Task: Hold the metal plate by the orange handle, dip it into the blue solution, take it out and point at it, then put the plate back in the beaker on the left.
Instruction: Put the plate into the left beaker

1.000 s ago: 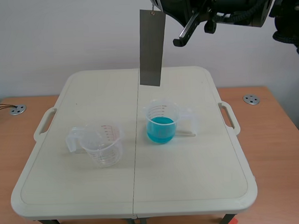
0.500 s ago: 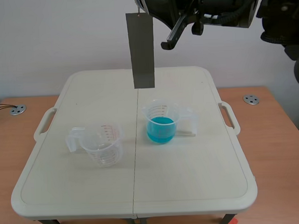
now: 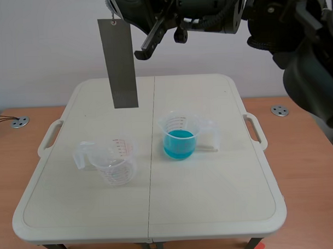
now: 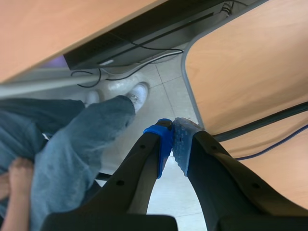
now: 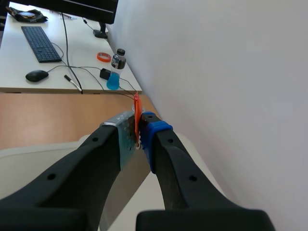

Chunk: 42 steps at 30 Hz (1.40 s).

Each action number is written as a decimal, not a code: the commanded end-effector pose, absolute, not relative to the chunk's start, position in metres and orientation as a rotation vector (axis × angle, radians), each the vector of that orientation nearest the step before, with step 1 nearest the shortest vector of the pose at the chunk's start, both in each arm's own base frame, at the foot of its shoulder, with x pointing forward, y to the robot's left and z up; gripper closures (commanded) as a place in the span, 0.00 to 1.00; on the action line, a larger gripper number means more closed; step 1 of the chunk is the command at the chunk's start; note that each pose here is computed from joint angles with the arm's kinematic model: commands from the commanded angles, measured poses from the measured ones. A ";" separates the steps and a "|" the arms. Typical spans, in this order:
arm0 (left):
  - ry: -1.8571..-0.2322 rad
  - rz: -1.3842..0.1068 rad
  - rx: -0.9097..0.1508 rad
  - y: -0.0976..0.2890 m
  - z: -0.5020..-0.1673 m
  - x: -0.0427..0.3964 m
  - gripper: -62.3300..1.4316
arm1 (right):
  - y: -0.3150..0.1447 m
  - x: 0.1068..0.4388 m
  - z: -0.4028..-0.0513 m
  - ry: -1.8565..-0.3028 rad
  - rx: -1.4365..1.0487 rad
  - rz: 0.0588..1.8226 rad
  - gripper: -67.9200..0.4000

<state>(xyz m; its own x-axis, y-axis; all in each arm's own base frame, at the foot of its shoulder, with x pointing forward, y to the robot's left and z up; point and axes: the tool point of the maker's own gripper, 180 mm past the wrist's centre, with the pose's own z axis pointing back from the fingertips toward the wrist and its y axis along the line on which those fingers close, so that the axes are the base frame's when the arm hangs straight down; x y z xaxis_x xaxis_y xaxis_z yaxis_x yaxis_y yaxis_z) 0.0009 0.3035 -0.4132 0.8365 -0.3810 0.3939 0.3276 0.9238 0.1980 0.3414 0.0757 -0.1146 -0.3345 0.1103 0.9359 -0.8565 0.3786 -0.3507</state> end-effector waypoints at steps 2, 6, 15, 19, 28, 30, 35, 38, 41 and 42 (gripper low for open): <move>-0.455 -0.352 0.111 0.297 -0.414 -0.001 0.93 | 0.087 0.335 -0.093 -1.647 0.715 1.189 0.97; -0.451 -0.325 0.076 0.287 -0.416 -0.008 0.93 | 0.102 0.326 -0.095 -1.630 0.751 1.208 0.97; -0.447 -0.310 0.029 0.276 -0.419 -0.012 0.93 | 0.125 0.311 -0.101 -1.587 0.804 1.245 0.97; -0.451 -0.309 0.028 0.275 -0.418 -0.012 0.93 | 0.126 0.312 -0.103 -1.585 0.807 1.219 0.97; -0.450 -0.309 0.028 0.275 -0.418 -0.012 0.93 | 0.129 0.308 -0.115 -1.542 0.811 1.213 0.97; -0.447 -0.309 0.029 0.276 -0.419 -0.012 0.93 | 0.128 0.308 -0.117 -1.537 0.814 1.209 0.97; -0.446 -0.309 0.029 0.276 -0.419 -0.012 0.93 | 0.128 0.307 -0.124 -1.515 0.811 1.204 0.97; -0.446 -0.309 0.029 0.276 -0.419 -0.013 0.93 | 0.128 0.306 -0.127 -1.509 0.815 1.199 0.97; -0.447 -0.309 0.029 0.276 -0.419 -0.013 0.93 | 0.128 0.306 -0.128 -1.504 0.816 1.196 0.97; -0.446 -0.309 0.029 0.276 -0.419 -0.013 0.93 | 0.128 0.306 -0.129 -1.501 0.816 1.195 0.97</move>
